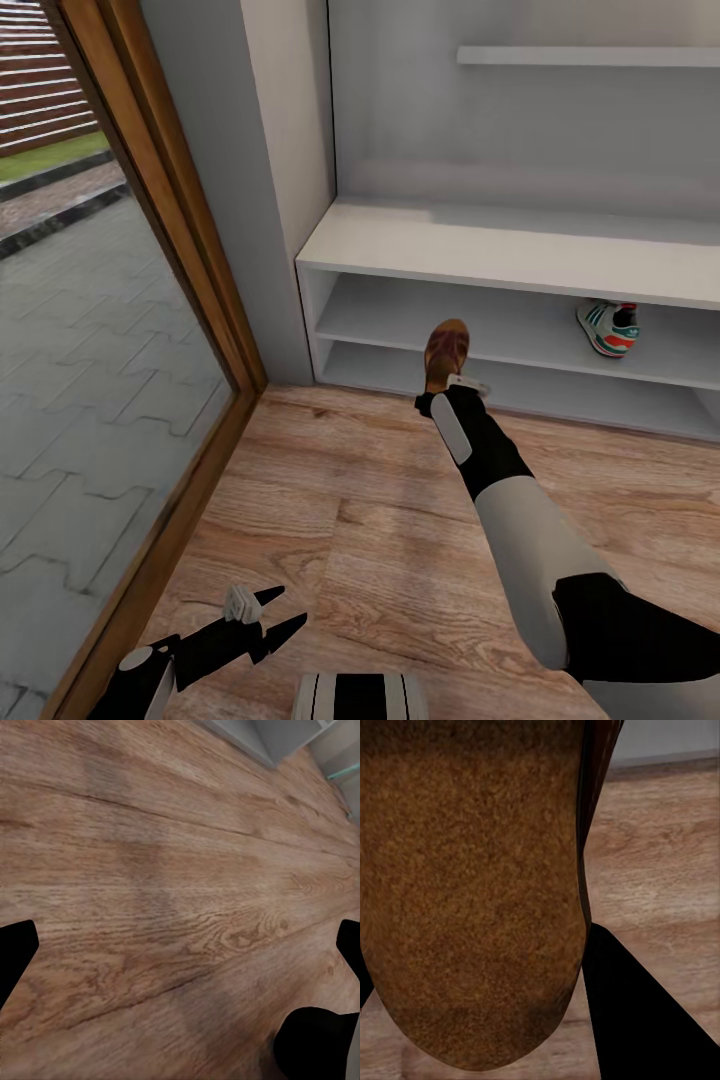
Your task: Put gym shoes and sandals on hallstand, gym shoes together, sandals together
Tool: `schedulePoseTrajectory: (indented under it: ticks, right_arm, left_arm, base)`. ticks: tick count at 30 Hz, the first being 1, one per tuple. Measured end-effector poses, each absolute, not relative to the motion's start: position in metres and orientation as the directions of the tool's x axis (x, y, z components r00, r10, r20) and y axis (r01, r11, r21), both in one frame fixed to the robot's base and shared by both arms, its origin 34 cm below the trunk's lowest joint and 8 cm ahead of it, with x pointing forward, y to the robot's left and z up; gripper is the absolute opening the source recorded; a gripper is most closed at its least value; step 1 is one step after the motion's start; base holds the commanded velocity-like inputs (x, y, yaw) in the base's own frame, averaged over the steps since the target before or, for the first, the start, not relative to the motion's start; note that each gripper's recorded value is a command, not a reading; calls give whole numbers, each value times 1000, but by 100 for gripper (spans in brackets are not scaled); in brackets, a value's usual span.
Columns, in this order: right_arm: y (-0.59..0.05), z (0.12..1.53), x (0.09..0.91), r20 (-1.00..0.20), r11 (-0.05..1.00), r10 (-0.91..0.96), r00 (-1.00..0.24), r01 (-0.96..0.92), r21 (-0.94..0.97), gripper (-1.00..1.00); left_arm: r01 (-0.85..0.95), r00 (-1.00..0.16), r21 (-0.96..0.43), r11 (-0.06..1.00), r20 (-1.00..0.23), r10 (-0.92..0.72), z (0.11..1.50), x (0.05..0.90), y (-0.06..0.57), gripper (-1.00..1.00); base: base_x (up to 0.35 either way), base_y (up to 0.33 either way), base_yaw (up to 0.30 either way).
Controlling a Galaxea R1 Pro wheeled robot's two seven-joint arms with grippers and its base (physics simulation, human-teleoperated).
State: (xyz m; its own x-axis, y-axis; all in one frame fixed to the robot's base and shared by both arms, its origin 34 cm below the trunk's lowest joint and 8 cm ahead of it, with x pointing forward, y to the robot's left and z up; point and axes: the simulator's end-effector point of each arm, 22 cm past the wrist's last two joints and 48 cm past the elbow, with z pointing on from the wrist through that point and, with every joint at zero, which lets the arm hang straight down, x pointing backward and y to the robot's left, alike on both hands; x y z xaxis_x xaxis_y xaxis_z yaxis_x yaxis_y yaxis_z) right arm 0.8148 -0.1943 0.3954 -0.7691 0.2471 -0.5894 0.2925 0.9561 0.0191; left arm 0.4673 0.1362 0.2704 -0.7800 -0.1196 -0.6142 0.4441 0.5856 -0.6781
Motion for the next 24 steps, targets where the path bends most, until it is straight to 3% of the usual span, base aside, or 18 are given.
schedulePoseTrajectory:
  ticks: [12, 24]
  right_arm:
    - [-200, 376, 815, -631, 938, 284, -722, 346, 27, -100]
    - [-171, 390, 824, -686, 972, 140, -714, 230, -41, -100]
  left_arm:
    - [441, -781, -679, 586, -613, -122, 270, 467, 136, 100]
    - [419, -789, -670, 613, -603, -120, 261, 466, 137, 100]
  base:
    - [0, 0, 0]
    - [0, 0, 0]
